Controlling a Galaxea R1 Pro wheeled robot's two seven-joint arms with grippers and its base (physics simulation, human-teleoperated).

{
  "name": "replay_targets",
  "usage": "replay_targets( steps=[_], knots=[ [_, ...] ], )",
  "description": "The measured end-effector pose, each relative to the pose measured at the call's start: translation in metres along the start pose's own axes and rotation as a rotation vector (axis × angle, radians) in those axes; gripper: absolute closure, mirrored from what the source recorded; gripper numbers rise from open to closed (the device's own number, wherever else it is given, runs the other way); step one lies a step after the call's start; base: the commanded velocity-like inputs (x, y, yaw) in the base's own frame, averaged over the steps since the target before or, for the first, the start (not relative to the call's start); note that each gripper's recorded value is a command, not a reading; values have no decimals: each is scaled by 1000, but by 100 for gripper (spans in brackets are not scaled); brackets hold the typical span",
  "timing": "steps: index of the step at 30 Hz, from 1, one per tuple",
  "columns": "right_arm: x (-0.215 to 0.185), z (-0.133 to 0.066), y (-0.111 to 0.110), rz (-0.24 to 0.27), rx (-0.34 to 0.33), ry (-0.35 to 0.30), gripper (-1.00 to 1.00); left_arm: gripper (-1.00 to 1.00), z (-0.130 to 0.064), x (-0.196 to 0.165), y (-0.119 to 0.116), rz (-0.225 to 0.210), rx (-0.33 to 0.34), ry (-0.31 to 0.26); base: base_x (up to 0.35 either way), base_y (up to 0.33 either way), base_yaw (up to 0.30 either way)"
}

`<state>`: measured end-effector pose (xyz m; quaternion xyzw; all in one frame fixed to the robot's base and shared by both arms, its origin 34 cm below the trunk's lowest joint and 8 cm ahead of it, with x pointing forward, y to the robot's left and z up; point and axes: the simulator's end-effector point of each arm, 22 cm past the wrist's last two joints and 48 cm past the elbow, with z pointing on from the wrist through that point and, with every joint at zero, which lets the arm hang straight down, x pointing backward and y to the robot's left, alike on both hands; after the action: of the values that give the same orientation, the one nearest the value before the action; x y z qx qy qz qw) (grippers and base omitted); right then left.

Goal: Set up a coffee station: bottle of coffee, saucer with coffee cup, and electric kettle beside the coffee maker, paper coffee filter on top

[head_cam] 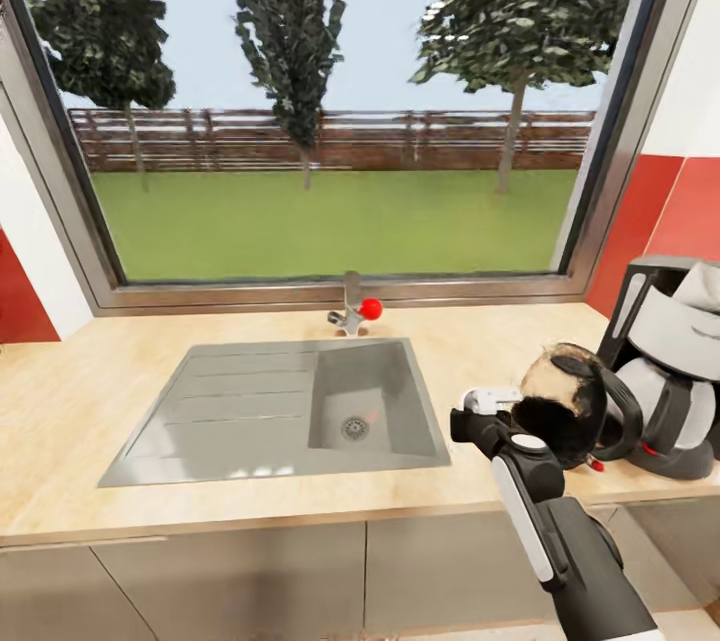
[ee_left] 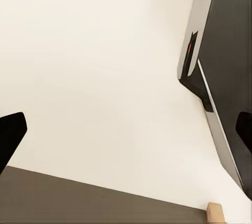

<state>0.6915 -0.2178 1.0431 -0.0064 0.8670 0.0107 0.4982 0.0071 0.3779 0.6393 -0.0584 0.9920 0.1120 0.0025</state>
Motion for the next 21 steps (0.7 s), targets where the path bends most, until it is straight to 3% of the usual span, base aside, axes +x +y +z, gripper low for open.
replay_targets(
  steps=[10, 15, 21],
  knots=[
    [0, 0, 2, -2, -3, 1, 100, -100, 0, -1, -2, -2, 2, -2, -273, -189, 0],
    [4, -1, 25, -49, -42, 5, 100, -100, 0, -2, -1, -2, 2, -2, -266, -189, 0],
    [7, -1, 31, -67, -50, 8, 100, -100, 0, -3, -1, -3, 1, -5, -223, -202, 0]
  ],
)
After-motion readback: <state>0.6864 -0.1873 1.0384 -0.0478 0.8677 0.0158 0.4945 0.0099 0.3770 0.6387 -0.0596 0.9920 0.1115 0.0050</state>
